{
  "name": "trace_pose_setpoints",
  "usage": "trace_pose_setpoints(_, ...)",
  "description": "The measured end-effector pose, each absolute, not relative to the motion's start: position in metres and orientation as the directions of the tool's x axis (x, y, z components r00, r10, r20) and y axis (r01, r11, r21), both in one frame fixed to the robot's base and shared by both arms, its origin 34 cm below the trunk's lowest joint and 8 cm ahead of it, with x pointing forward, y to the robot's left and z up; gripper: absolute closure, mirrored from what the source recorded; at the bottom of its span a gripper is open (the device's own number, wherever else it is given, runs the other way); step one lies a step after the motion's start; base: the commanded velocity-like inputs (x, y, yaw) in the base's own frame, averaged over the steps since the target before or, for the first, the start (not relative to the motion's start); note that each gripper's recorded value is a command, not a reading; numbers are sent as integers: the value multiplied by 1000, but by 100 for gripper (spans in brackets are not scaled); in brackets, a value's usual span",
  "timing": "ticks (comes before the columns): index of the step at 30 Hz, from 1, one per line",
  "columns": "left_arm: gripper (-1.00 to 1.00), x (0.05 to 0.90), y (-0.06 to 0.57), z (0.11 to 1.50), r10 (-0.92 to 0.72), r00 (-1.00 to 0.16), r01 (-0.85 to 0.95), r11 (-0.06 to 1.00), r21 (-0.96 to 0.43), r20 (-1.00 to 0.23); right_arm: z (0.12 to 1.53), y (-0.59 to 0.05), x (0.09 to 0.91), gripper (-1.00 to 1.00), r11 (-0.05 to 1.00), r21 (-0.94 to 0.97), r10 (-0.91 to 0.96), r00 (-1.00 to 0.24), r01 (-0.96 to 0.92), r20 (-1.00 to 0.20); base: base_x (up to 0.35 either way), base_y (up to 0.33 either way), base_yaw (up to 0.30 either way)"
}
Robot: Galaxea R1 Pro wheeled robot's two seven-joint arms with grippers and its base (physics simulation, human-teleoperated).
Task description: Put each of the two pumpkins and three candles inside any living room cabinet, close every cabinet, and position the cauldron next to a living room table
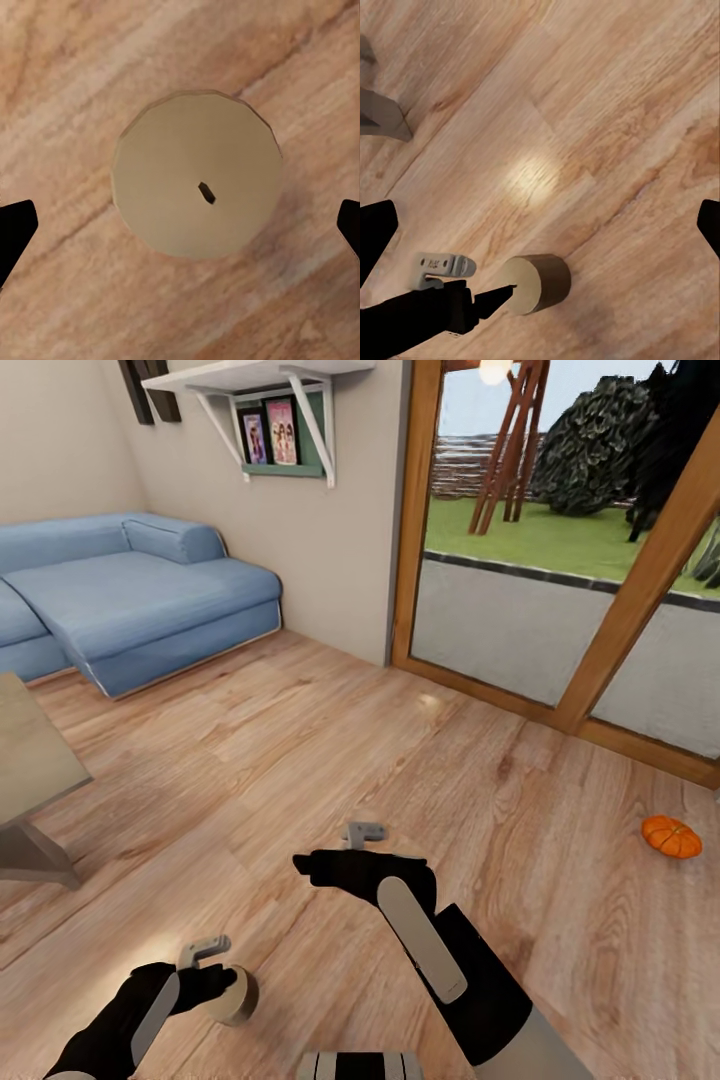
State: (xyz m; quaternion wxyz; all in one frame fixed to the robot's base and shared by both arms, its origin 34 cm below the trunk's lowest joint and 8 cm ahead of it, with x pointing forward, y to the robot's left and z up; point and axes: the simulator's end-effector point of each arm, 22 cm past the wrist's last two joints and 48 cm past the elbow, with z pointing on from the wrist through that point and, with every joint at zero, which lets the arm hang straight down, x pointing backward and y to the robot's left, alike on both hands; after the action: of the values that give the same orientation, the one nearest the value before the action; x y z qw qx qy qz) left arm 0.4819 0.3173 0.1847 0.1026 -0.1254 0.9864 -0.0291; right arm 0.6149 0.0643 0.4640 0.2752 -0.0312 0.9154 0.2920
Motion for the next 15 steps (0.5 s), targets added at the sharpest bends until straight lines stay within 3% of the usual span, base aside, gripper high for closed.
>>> trace_pose_setpoints(7,-100,482,318,179,-252,-945,-241,967,-79,-206,487,91,603,-100,708,677,170,-883,-200,-438,0,0,0)
trace_pose_setpoints(15,-100,477,318,172,-252,-948,-242,967,-76,-193,489,64,608,-100,559,793,204,-887,-242,-415,0,0,0)
